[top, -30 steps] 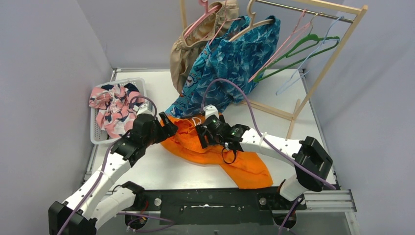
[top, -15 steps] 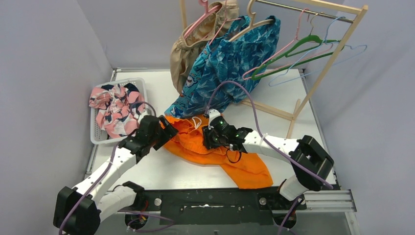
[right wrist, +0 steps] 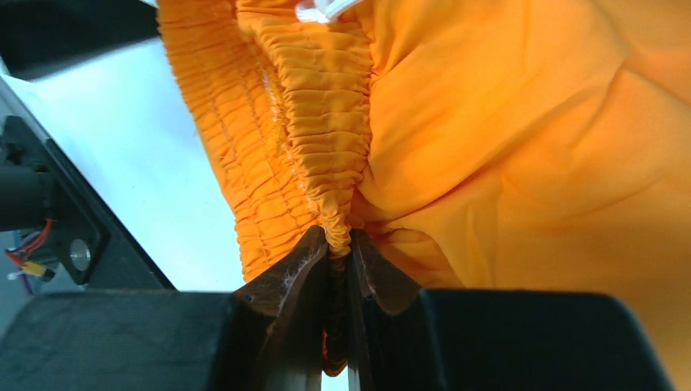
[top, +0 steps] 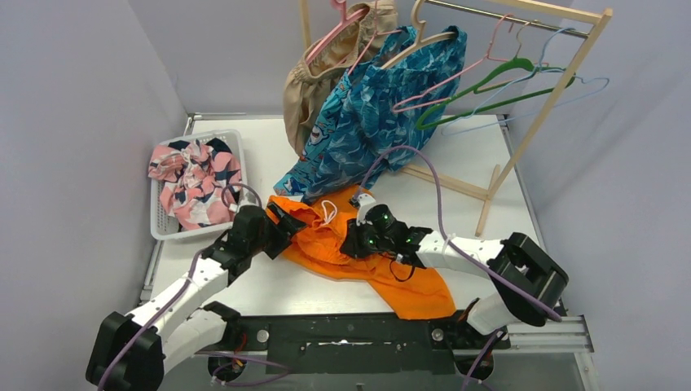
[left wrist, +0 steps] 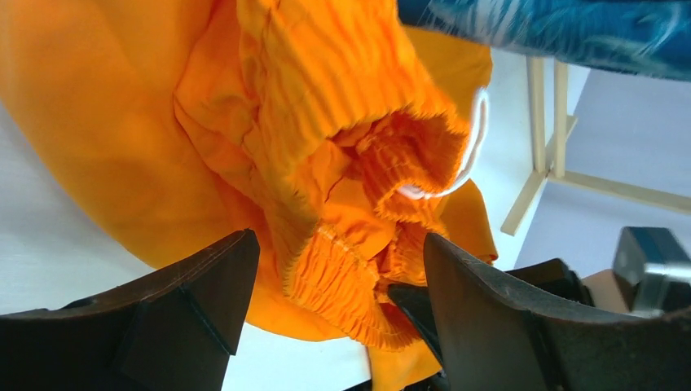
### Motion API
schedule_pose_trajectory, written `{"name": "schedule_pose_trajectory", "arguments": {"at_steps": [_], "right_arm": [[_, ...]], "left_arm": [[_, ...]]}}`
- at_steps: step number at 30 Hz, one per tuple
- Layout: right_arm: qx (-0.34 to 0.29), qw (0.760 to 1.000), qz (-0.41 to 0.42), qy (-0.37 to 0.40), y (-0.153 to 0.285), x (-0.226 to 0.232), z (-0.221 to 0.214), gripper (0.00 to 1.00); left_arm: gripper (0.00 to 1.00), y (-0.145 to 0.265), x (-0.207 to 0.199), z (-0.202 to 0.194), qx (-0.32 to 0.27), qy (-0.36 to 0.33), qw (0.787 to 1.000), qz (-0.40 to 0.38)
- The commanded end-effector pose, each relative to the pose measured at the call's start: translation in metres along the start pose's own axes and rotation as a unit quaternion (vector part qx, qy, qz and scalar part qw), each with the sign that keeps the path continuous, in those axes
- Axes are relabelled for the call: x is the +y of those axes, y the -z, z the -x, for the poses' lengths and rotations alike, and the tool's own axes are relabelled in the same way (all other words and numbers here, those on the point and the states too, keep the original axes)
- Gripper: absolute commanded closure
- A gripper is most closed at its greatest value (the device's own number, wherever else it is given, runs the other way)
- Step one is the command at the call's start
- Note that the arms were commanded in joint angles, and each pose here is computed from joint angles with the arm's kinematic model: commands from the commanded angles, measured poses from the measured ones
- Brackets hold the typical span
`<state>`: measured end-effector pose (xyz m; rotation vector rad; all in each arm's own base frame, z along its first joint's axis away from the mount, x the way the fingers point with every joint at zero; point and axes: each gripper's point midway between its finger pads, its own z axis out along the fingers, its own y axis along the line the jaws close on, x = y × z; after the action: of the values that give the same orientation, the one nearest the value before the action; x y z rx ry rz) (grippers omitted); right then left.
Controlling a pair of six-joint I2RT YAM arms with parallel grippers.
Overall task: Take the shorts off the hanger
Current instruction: Pick up the shorts at the center of the board.
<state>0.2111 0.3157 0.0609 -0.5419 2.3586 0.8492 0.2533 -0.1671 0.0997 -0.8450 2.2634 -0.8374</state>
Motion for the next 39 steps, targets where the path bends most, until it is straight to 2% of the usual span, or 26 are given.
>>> {"name": "schedule_pose_trajectory", "arguments": {"at_steps": [1,4,7,9,11,15,18,20,23,26,27,28,29,31,32,35,39], "right_arm": [[-0.061,0.995,0.075,0.009,0.008,0.037,0.027,0.9],[-0.018,0.996,0.068,0.06,-0.002,0.051,0.008,0.88],[0.003,0.994,0.024,0.103,-0.018,0.061,-0.012,0.87],[0.001,0.995,0.01,0.103,-0.024,0.061,-0.023,0.87],[-0.001,0.996,0.018,0.091,-0.026,0.061,-0.029,0.87],[0.006,0.996,0.014,0.084,-0.026,0.057,-0.037,0.87],[0.014,0.994,0.017,0.108,-0.024,0.064,-0.046,0.86],[0.012,0.994,0.018,0.108,-0.023,0.065,-0.047,0.86],[-0.002,0.994,0.032,0.104,-0.019,0.075,-0.037,0.86],[-0.035,0.993,0.049,0.106,-0.009,0.086,-0.024,0.83],[-0.047,0.992,0.052,0.106,-0.004,0.088,-0.02,0.82],[-0.057,0.991,0.054,0.104,0.0,0.09,-0.015,0.79],[-0.07,0.991,0.053,0.099,0.006,0.092,-0.008,0.74],[-0.091,0.991,0.038,0.09,0.02,0.09,0.005,0.59],[-0.104,0.991,0.025,0.085,0.028,0.087,0.012,0.51],[-0.139,0.987,-0.049,0.057,0.057,0.064,0.031,0.44],[-0.185,0.966,-0.182,-0.011,0.105,0.019,0.049,0.41]], "left_arm": [[0.26,-0.002,-0.019,-0.018,0.016,0.021,0.996,-0.087],[0.26,-0.004,-0.036,-0.035,0.033,-0.003,0.991,-0.13],[0.24,-0.007,-0.046,-0.048,0.03,-0.05,0.991,-0.117],[0.22,-0.012,-0.033,-0.052,0.028,-0.039,0.994,-0.099],[0.22,-0.013,-0.021,-0.053,0.024,0.008,0.994,-0.102],[0.21,-0.009,-0.014,-0.05,0.005,0.052,0.988,-0.142],[0.22,-0.011,-0.013,-0.051,0.007,0.037,0.989,-0.14],[0.25,-0.014,-0.013,-0.055,0.02,0.0,0.992,-0.122],[0.37,-0.019,-0.006,-0.05,0.014,-0.065,0.996,-0.066],[0.46,-0.024,0.01,-0.049,0.016,-0.098,0.994,-0.036],[0.54,-0.025,0.012,-0.049,0.016,-0.112,0.993,-0.036],[0.72,-0.026,0.013,-0.049,0.017,-0.124,0.992,-0.035],[0.83,-0.026,0.013,-0.049,0.018,-0.138,0.99,-0.035],[0.97,-0.025,0.008,-0.045,0.018,-0.168,0.985,-0.031],[1.0,-0.023,0.004,-0.043,0.017,-0.196,0.98,-0.031],[1.0,-0.014,-0.017,-0.032,-0.006,-0.262,0.965,-0.031],[1.0,0.014,-0.068,-0.025,-0.034,-0.347,0.935,-0.056]]}}
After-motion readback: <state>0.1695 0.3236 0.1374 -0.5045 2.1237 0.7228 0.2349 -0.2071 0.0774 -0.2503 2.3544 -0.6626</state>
